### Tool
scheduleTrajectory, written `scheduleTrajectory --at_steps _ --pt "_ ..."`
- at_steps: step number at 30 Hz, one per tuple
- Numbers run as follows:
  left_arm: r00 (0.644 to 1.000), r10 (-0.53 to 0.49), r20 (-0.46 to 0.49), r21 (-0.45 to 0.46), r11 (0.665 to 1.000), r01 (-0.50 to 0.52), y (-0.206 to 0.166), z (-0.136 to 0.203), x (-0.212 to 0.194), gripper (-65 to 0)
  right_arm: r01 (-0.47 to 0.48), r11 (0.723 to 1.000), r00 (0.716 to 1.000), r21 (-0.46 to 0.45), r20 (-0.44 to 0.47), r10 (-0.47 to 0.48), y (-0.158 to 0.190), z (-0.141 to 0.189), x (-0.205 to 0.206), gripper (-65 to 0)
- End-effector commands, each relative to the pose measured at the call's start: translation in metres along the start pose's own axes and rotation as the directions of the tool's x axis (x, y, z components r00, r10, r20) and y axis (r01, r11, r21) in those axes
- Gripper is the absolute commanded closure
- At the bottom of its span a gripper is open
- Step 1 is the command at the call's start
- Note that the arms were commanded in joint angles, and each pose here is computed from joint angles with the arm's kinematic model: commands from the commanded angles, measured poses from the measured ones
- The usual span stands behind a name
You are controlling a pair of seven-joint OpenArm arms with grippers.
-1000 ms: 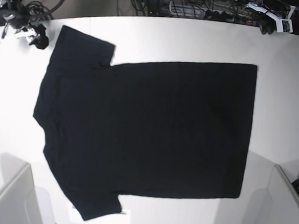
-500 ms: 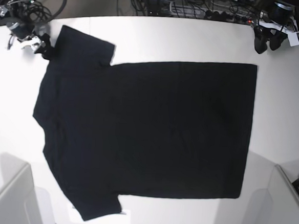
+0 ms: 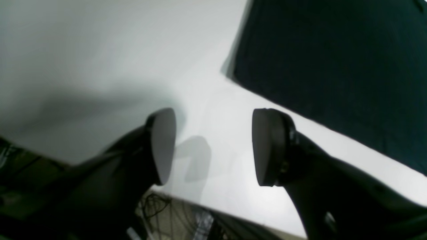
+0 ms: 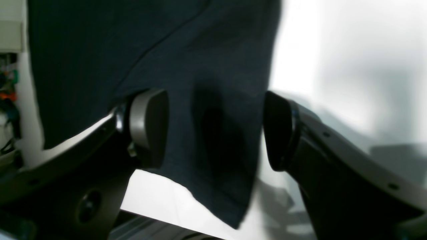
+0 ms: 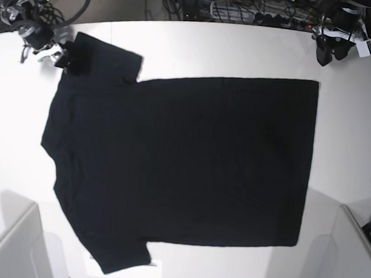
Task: Fold the T-shirt properly
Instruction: 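Grasp the shoulder corner with right gripper, hem corner with left gripper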
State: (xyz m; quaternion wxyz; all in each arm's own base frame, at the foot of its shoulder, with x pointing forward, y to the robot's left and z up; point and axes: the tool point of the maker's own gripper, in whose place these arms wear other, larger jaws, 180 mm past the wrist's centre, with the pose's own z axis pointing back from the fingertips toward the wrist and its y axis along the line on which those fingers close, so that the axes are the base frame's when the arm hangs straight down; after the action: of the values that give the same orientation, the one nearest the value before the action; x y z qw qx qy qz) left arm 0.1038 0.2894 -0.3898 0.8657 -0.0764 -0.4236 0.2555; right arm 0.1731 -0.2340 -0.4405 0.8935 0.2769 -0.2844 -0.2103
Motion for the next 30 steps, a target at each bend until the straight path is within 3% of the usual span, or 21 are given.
scheduleTrajectory --at_steps 1,3,6,9,12,15,16,26,30 --pt "1.0 -0.007 0.023 -0.008 1.0 0.007 -0.001 0.003 0.008 -34.7 -0.003 0.996 0.986 -0.085 -0.166 -0.011 -0.017 0.003 -0.038 -41.1" --pt "0.999 0.008 0.031 -0.015 1.0 -0.007 -0.002 0.002 0.01 -34.7 -0.003 0.996 0.989 -0.085 -0.147 -0.01 -0.018 0.002 -0.035 -41.1" --pt "0.992 0.117 0.04 -0.032 0.993 -0.116 0.0 -0.004 0.012 -34.7 -0.004 0.996 0.99 -0.085 -0.144 -0.009 -0.017 0.002 -0.035 -41.0" --pt "0.98 0.196 -0.037 -0.046 0.979 -0.198 0.003 -0.018 0.002 -34.7 -0.002 0.996 0.989 -0.084 -0.145 -0.01 -0.018 0.002 -0.035 -38.4" --pt "0.973 0.215 -0.085 -0.051 0.974 -0.22 0.001 -0.031 -0.004 -34.7 -0.002 0.996 0.989 -0.084 -0.149 -0.01 -0.018 0.002 -0.036 -24.3" --pt "0.97 0.225 -0.091 -0.065 0.971 -0.231 -0.004 -0.041 -0.002 -34.7 -0.003 0.996 0.988 -0.084 -0.153 -0.01 -0.017 0.002 -0.036 -2.9" --pt "0.97 0.225 -0.092 -0.068 0.97 -0.231 -0.005 -0.042 -0.001 -34.7 -0.003 0.996 0.988 -0.084 -0.153 -0.01 -0.017 0.002 -0.036 0.0" --pt "0.971 0.234 -0.057 -0.116 0.964 -0.239 -0.021 -0.059 0.016 -34.6 -0.042 0.998 0.98 -0.052 -0.198 0.031 -0.006 -0.008 -0.042 0.0" --pt "0.96 0.247 -0.129 -0.116 0.958 -0.262 -0.023 -0.071 0.006 -34.1 -0.043 0.998 0.978 -0.047 -0.204 0.032 -0.004 -0.009 -0.044 0.0"
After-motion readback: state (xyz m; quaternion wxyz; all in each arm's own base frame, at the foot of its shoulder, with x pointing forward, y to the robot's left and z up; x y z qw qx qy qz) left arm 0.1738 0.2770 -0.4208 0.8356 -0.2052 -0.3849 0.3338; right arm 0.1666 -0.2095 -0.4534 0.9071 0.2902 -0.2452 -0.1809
